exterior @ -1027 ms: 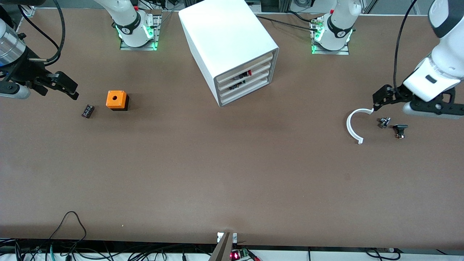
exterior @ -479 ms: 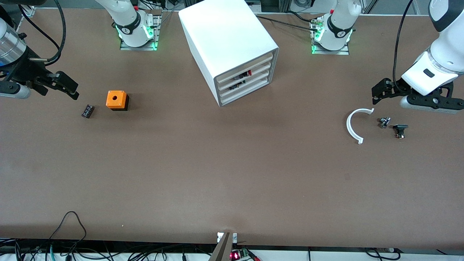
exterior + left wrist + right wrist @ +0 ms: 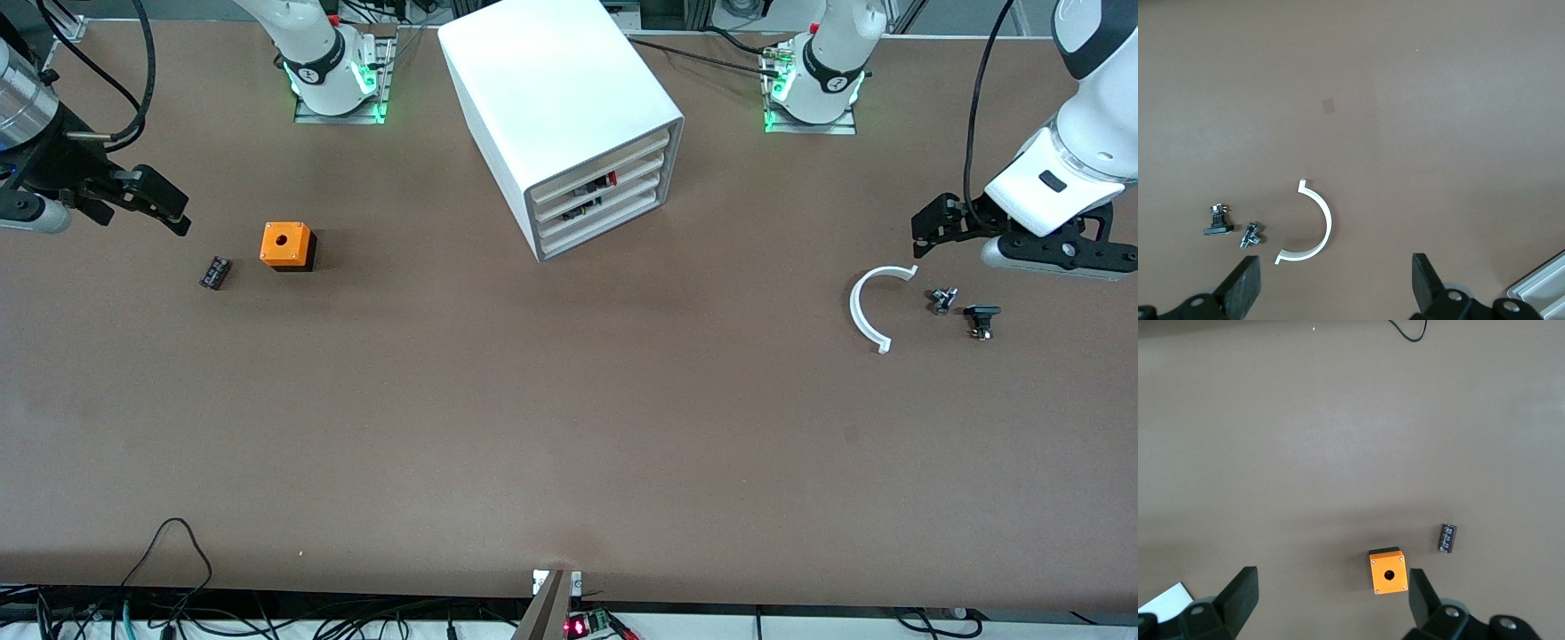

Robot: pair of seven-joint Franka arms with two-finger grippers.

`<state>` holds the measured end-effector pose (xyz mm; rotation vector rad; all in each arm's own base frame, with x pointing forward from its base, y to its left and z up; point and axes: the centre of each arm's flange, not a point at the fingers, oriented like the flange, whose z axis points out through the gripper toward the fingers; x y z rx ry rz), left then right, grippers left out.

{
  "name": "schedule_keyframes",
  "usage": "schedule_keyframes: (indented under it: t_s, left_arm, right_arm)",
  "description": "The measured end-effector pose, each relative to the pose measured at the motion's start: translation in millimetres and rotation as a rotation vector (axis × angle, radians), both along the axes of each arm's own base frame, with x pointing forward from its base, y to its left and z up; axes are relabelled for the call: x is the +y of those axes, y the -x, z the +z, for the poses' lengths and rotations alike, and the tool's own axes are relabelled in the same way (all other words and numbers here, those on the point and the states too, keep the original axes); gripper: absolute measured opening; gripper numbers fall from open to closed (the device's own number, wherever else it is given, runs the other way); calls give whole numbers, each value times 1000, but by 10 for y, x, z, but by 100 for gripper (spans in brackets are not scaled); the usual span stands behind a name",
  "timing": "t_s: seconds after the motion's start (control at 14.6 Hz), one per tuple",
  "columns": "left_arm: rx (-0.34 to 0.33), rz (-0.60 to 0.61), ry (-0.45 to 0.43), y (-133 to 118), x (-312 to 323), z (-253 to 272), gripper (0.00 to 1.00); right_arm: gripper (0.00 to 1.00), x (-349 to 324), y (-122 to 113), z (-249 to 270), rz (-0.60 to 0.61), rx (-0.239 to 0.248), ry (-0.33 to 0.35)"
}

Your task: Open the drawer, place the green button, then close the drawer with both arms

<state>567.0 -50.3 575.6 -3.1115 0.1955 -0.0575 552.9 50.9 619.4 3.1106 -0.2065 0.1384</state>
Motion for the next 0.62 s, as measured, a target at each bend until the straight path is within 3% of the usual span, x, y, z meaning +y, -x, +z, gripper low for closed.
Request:
schedule_keyframes:
  t_s: [0.27, 0.62]
  left_arm:
    - [-1, -2, 0, 1, -11, 6, 100]
    - [-1, -3, 0, 1, -15, 10, 100]
  right_arm:
    - [100, -2, 14, 23, -1, 8, 1]
    - [100, 39, 100, -32, 54, 87, -9]
